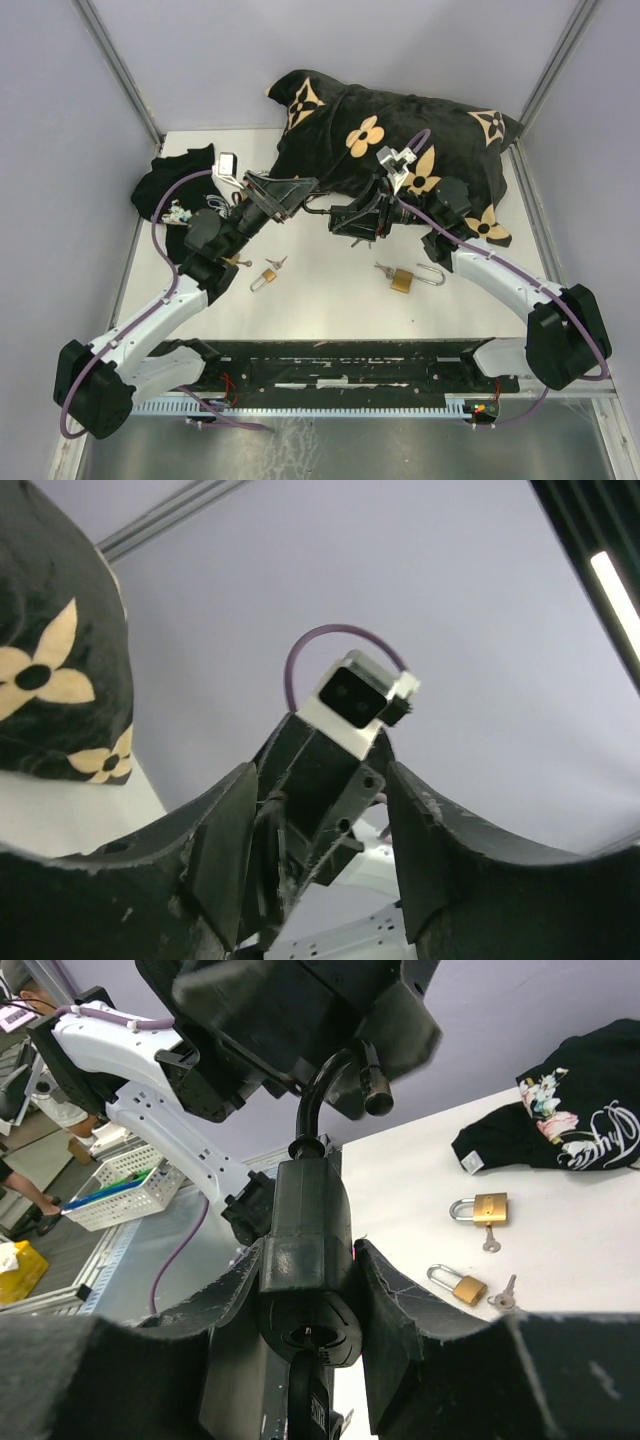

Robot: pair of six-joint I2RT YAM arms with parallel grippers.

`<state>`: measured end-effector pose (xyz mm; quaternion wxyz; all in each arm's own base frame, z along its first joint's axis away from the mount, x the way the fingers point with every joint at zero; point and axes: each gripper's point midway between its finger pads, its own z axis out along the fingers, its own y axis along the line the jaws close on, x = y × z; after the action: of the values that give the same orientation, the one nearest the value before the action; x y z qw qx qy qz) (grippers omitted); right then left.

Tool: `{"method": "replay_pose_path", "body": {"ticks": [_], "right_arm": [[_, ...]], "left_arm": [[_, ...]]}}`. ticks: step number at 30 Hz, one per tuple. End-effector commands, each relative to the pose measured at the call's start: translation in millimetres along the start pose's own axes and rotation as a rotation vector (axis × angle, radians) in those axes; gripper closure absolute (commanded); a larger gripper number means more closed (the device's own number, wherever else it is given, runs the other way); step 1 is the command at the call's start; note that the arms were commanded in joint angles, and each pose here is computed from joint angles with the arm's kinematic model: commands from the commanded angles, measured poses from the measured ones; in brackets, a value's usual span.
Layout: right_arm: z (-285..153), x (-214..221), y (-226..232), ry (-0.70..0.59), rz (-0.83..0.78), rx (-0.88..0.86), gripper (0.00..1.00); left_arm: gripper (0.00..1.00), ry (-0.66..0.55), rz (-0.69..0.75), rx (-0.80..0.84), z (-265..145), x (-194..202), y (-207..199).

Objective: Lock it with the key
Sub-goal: Lock the lock.

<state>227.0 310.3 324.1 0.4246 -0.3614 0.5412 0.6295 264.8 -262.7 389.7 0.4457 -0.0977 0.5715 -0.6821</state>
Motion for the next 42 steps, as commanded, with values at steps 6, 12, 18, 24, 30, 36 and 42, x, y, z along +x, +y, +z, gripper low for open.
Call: {"method": "replay_pose_path", "body": {"ticks": [6, 12, 18, 24, 30, 36, 42], "right_arm": [[-8, -37, 19, 0.007, 0.020, -0.040, 0.98], [-11, -36, 34, 0.082, 0.155, -0.089, 0.98], [-16, -25, 40, 0.203, 0.253, -0.080, 0.98], [-23, -17, 50, 0.300, 0.252, -0.071, 0.98], [-17, -12, 51, 0.315, 0.273, -0.080, 0.98], [-15, -14, 52, 0.316, 0.270, -0.083, 0.98], [-16, -14, 52, 0.317, 0.273, -0.087, 0.98]], "left_arm": [[0.24, -0.133, 0.377, -0.038, -34, -28, -13], [0.21, -0.123, 1.125, 0.143, -74, -21, -32], [0.20, 0.065, 1.732, 0.359, -85, 8, -32], [0.22, 0.239, 1.913, 0.394, -68, 11, -20], [0.28, 0.287, 1.899, 0.457, -51, 22, -15], [0.39, 0.340, 1.865, 0.517, -45, 40, -15], [0.54, 0.385, 1.812, 0.515, -48, 48, -10]]}}
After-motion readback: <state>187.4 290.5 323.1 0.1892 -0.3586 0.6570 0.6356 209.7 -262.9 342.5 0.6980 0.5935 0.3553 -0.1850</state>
